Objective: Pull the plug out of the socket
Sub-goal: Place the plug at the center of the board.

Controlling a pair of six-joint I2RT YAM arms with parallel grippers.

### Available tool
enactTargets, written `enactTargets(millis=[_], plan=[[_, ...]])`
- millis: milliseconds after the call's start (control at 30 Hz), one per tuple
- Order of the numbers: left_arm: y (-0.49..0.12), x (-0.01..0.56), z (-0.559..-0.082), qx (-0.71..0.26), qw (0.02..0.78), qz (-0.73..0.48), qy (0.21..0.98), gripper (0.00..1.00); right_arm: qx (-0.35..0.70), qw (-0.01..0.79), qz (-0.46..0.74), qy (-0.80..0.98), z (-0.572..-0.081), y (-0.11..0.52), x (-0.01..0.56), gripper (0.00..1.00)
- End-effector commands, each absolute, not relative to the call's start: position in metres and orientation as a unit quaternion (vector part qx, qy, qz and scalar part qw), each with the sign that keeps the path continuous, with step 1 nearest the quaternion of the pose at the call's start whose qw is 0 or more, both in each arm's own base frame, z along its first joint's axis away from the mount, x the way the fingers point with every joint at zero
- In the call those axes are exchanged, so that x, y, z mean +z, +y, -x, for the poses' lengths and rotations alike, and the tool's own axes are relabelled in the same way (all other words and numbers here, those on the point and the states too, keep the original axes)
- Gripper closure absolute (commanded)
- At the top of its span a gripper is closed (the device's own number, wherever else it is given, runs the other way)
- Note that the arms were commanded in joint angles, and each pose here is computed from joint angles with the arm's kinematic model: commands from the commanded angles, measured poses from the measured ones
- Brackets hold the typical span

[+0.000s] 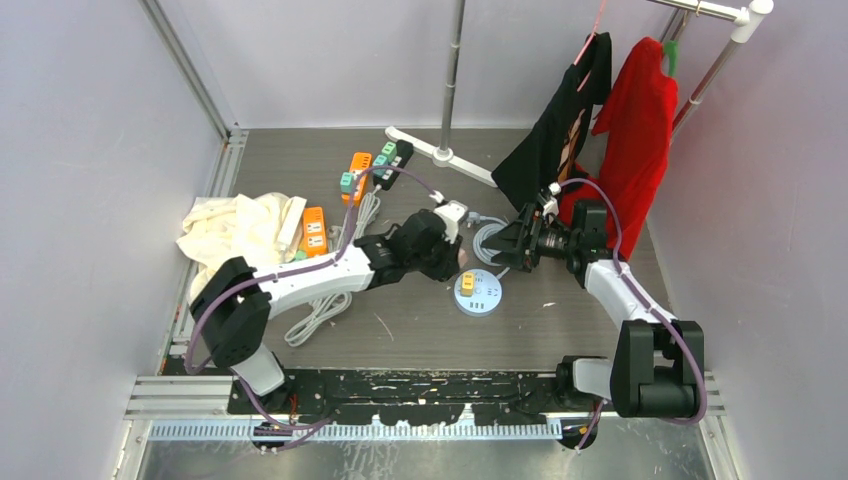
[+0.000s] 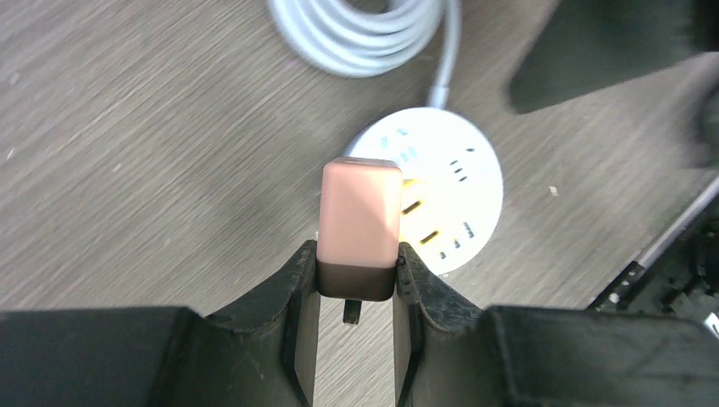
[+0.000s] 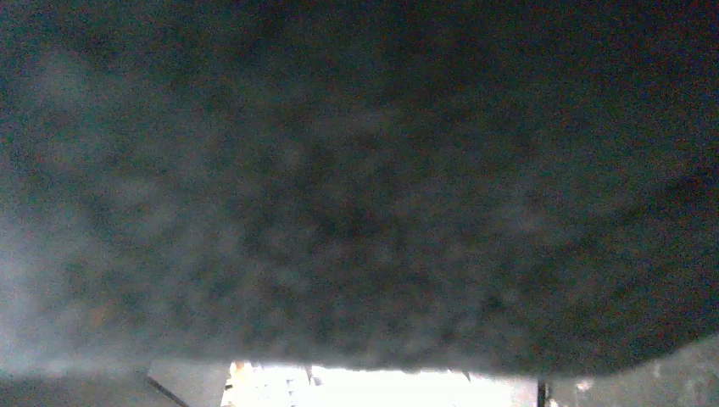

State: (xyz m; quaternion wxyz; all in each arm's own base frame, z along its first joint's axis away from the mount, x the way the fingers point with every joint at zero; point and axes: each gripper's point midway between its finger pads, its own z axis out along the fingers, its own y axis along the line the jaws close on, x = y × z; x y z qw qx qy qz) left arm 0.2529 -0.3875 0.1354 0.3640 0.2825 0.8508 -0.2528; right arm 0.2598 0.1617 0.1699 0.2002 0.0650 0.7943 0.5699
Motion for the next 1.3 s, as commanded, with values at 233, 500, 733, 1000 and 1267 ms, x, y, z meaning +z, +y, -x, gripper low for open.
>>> enactTargets(millis=[233, 500, 733, 1000, 1267], plan=[[-0.299, 0.134, -0.288, -0.215, 0.375, -0.137, 0.891, 1.00, 0.553, 0.243, -0.013, 0.796, -0.257, 0.159, 0.173, 0.09], [-0.216, 0.131, -0.300, -0.052, 0.378, -0.061, 0.922, 1.00, 0.546, 0.245, -0.012, 0.801, -0.257, 0.158, 0.169, 0.09], [-0.161, 0.146, -0.305, 0.040, 0.411, -0.027, 0.911, 1.00, 0.542, 0.246, -0.012, 0.803, -0.257, 0.156, 0.167, 0.09], [-0.124, 0.150, -0.321, 0.044, 0.398, 0.008, 0.916, 1.00, 0.541, 0.246, -0.012, 0.804, -0.257, 0.156, 0.166, 0.09], [-0.089, 0.151, -0.355, 0.042, 0.381, 0.060, 0.922, 1.00, 0.540, 0.249, -0.009, 0.804, -0.257, 0.156, 0.166, 0.09]])
